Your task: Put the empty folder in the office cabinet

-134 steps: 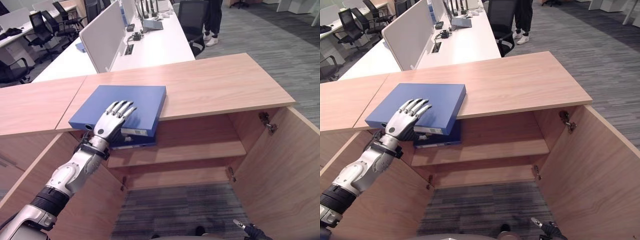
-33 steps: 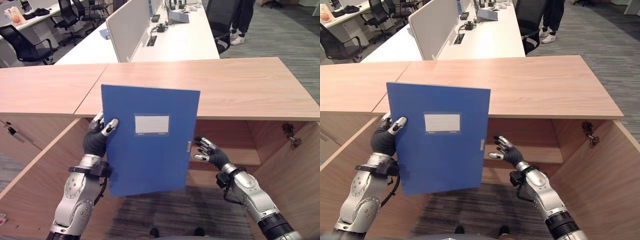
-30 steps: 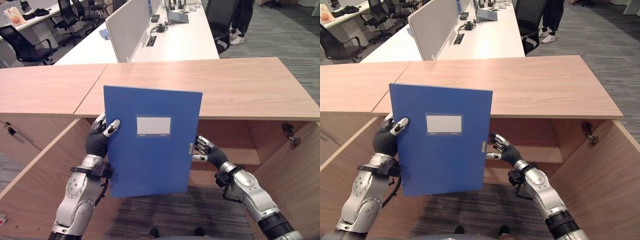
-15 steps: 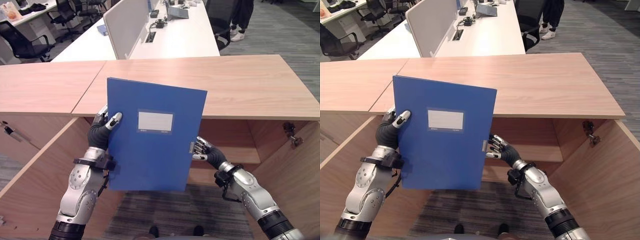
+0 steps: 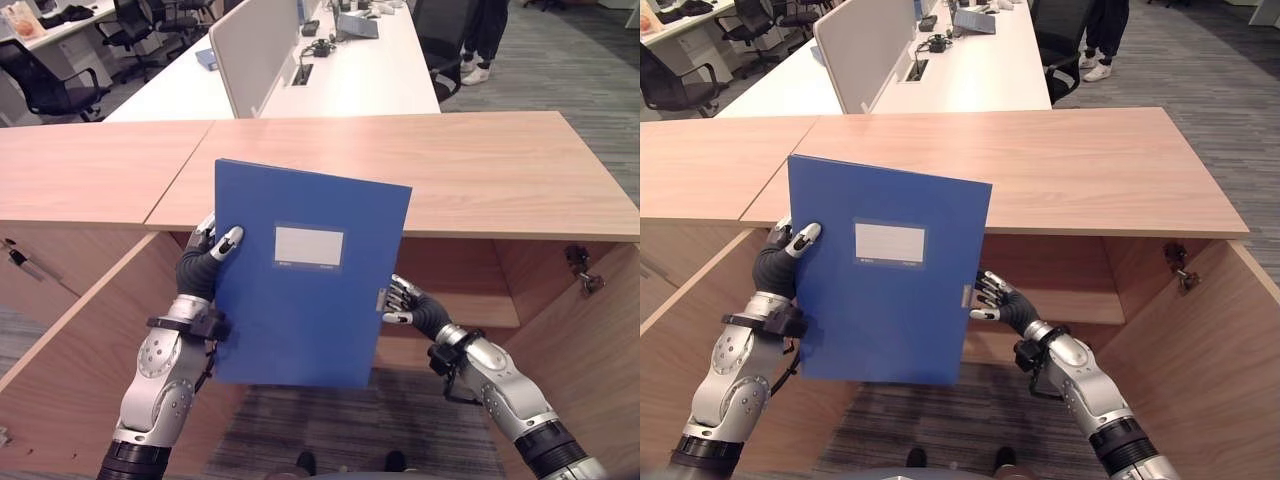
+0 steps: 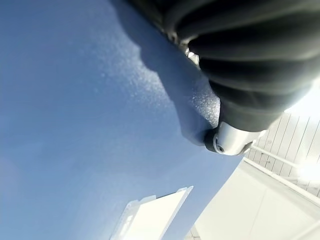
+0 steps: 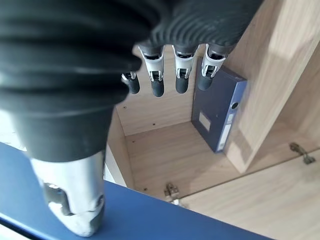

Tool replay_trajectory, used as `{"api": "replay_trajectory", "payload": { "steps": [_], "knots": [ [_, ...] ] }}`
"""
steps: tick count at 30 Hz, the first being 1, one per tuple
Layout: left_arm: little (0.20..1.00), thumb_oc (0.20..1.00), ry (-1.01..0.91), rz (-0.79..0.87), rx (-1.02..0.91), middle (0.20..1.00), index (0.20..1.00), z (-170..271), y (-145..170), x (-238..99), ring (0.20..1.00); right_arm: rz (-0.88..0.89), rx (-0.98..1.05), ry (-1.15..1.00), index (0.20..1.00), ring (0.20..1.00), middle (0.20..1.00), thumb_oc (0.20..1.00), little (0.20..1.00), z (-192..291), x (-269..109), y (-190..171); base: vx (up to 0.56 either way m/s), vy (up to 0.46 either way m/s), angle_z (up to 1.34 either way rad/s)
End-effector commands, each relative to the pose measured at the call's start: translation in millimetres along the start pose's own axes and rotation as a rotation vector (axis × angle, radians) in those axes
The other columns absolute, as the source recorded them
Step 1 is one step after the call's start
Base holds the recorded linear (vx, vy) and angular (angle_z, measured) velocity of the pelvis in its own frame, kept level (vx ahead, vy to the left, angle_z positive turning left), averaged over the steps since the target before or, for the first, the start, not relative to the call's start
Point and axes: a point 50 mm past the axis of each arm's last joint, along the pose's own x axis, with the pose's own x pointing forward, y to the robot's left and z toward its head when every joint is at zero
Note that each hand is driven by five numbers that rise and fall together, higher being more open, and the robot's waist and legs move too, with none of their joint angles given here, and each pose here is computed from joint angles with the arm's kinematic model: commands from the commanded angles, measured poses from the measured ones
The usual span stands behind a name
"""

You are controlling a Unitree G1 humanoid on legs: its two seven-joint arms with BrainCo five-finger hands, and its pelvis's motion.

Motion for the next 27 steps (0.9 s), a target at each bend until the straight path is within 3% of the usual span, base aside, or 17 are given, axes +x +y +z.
{"api": "replay_trajectory", "payload": {
  "steps": [1, 10, 27],
  "knots": [
    [0.2, 0.2, -0.077, -0.091, 0.061, 0.2, 0.2, 14.8, -7.4, 7.8, 0.2, 0.148, 0.0, -0.199, 1.0, 1.0, 1.0, 1.0, 1.0, 37.1, 17.1, 30.1, 0.0, 0.0, 0.0],
    [0.2, 0.2, -0.076, 0.004, 0.119, 0.2, 0.2, 23.6, 17.9, -4.1, 0.2, -0.014, 0.018, -0.107, 1.0, 1.0, 1.0, 1.0, 1.0, 11.5, -2.0, 0.1, 0.0, 0.0, 0.0],
    [0.2, 0.2, -0.102, 0.011, 0.147, 0.2, 0.2, 27.2, 18.5, -1.4, 0.2, 0.132, 0.074, -0.155, 1.0, 1.0, 1.0, 1.0, 1.0, 21.3, 7.3, 26.1, 0.0, 0.0, 0.0]
  ]
}}
